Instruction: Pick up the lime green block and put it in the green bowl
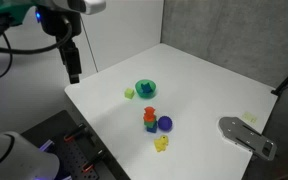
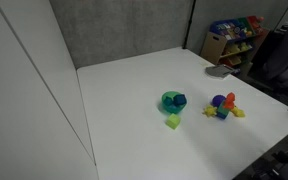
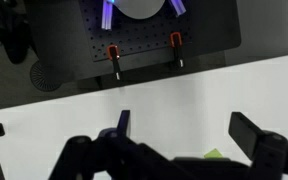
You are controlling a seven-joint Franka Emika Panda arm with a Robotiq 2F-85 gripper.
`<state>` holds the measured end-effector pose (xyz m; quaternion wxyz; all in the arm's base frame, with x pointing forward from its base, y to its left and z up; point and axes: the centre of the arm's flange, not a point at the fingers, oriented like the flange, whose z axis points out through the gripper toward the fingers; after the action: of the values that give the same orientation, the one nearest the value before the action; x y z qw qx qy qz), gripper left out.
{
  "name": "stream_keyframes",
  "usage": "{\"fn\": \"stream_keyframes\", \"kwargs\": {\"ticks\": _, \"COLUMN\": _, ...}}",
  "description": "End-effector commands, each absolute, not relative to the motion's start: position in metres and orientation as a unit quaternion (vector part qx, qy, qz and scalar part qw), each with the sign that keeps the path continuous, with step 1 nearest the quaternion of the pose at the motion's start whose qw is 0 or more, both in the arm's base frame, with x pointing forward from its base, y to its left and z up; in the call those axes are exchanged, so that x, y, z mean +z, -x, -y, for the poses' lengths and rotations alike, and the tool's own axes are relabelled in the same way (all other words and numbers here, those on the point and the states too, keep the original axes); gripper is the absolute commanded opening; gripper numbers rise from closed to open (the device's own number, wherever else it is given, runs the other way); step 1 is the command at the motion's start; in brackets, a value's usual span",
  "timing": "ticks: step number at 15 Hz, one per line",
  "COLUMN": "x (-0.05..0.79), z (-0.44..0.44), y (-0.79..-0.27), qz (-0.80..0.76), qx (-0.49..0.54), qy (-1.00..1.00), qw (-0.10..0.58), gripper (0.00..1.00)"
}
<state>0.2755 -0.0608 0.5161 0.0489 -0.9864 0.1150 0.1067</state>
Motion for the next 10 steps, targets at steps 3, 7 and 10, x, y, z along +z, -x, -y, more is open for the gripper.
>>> {"fn": "stream_keyframes", "kwargs": {"ticks": 3, "x": 0.516, "z": 0.061, "y": -0.275, "qz": -0.115, "qx": 0.107, "qy": 0.986, "qw": 0.049, "gripper": 1.0}}
{"fn": "stream_keyframes", "kwargs": {"ticks": 7, "x": 0.515, "z": 0.06, "y": -0.28, "qz": -0.117, "qx": 0.107, "qy": 0.986, "qw": 0.048, "gripper": 1.0}}
{"fn": "stream_keyframes", "kwargs": {"ticks": 10, "x": 0.513, "z": 0.054, "y": -0.293, "qz": -0.121, "qx": 0.098, "qy": 0.987, "qw": 0.041, "gripper": 1.0}}
